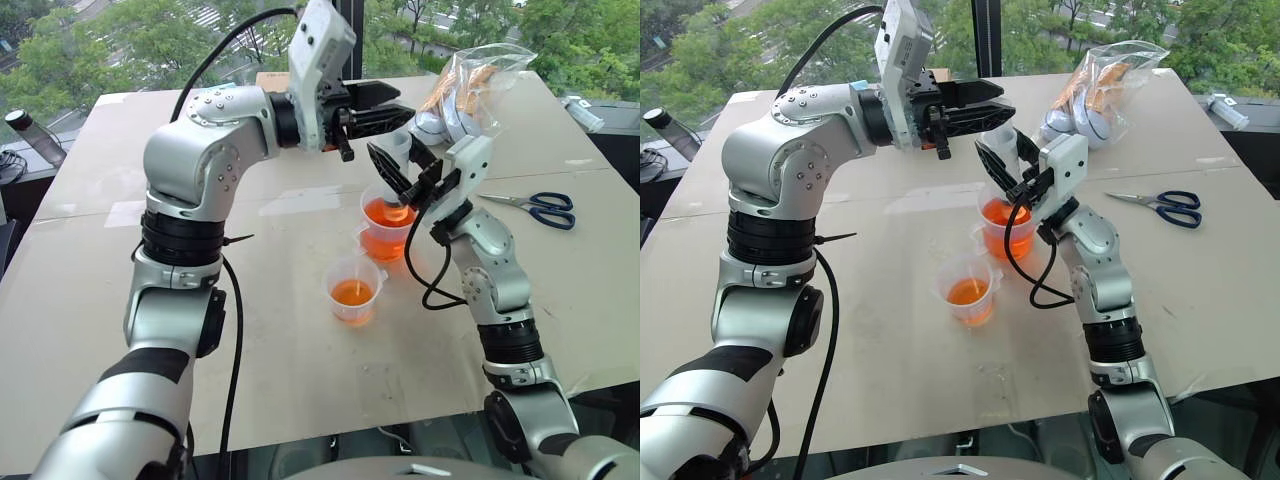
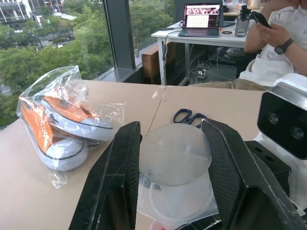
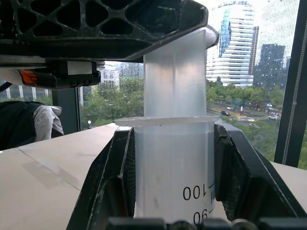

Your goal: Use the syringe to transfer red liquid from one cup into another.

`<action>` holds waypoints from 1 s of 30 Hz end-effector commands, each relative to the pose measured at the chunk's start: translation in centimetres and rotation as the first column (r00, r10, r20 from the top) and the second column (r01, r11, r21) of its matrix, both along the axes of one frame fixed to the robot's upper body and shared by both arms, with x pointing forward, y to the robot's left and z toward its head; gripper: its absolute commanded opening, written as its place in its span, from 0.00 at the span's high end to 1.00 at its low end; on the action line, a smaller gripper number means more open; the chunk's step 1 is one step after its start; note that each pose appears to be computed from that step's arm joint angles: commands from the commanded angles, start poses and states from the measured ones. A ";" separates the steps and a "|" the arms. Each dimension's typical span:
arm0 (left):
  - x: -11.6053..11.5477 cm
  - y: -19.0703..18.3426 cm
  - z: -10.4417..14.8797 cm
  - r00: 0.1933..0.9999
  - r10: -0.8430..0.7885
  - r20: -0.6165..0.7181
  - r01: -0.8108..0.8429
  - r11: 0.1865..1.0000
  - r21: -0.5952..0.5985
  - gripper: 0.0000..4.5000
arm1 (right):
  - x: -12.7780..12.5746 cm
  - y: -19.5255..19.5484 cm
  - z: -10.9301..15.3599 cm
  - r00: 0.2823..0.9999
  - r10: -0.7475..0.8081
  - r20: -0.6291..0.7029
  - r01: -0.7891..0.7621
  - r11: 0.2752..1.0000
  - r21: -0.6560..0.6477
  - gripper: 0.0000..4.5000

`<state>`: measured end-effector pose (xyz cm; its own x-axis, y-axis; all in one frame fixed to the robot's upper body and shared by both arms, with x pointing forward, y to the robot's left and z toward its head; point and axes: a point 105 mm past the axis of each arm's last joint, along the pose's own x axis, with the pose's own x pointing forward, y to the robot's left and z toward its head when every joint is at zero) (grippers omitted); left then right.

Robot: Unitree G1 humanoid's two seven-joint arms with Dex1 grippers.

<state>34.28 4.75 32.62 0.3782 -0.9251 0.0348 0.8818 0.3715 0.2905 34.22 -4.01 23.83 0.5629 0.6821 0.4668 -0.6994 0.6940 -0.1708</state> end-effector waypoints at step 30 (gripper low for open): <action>-2.6 10.1 1.4 0.957 0.253 0.145 -0.232 0.962 -0.144 0.02 | -0.9 -2.5 6.4 0.999 0.040 0.014 -0.042 0.968 0.247 0.65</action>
<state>32.38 14.26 32.51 0.5618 -0.8084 0.1755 0.7531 0.5876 0.2958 34.10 -6.46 28.68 0.5774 0.5657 0.5887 -0.7164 0.6969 0.0329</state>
